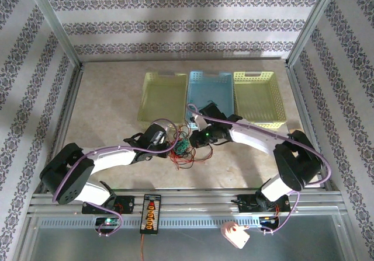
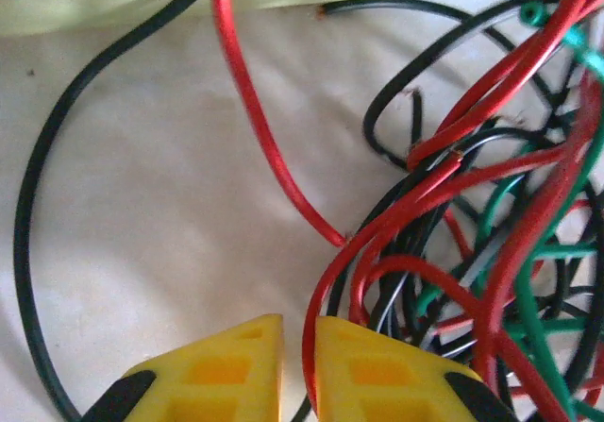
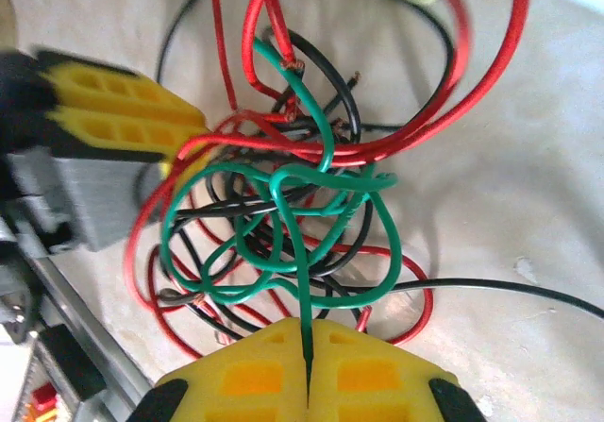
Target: Untangle the cables
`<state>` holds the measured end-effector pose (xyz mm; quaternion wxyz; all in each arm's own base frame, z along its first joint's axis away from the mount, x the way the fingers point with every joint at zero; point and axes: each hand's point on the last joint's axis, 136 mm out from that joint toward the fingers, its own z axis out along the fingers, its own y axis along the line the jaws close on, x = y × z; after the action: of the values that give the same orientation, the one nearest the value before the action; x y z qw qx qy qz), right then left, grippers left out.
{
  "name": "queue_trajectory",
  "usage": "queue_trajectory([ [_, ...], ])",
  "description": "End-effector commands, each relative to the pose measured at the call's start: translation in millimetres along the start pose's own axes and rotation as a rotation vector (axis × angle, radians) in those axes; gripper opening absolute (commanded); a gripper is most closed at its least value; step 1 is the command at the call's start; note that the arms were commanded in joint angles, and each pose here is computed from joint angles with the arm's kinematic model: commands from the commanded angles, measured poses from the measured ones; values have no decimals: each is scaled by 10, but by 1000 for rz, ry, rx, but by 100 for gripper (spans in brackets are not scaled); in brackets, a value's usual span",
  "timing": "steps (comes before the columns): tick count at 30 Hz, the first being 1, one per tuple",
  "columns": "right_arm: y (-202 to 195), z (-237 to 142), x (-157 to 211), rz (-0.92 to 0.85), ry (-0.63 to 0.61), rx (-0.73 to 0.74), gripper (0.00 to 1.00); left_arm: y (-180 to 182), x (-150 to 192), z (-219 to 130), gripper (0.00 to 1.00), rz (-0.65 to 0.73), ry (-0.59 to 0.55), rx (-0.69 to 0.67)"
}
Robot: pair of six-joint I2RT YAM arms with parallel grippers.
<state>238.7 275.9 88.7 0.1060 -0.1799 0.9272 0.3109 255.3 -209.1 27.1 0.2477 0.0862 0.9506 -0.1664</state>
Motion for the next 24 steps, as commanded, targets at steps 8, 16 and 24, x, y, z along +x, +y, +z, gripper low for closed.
queue_trajectory([
  [8, -99, -550, -307, 36, -209, 80, 0, 100, 109, 188, 0, -17, 23, -57],
  [16, -217, -1038, -420, 28, -395, 106, 0, 165, 236, 175, 0, -24, 46, -67],
  [24, -319, -1535, -468, 20, -577, 127, 0, 199, 279, 118, 0, -26, 40, -68],
])
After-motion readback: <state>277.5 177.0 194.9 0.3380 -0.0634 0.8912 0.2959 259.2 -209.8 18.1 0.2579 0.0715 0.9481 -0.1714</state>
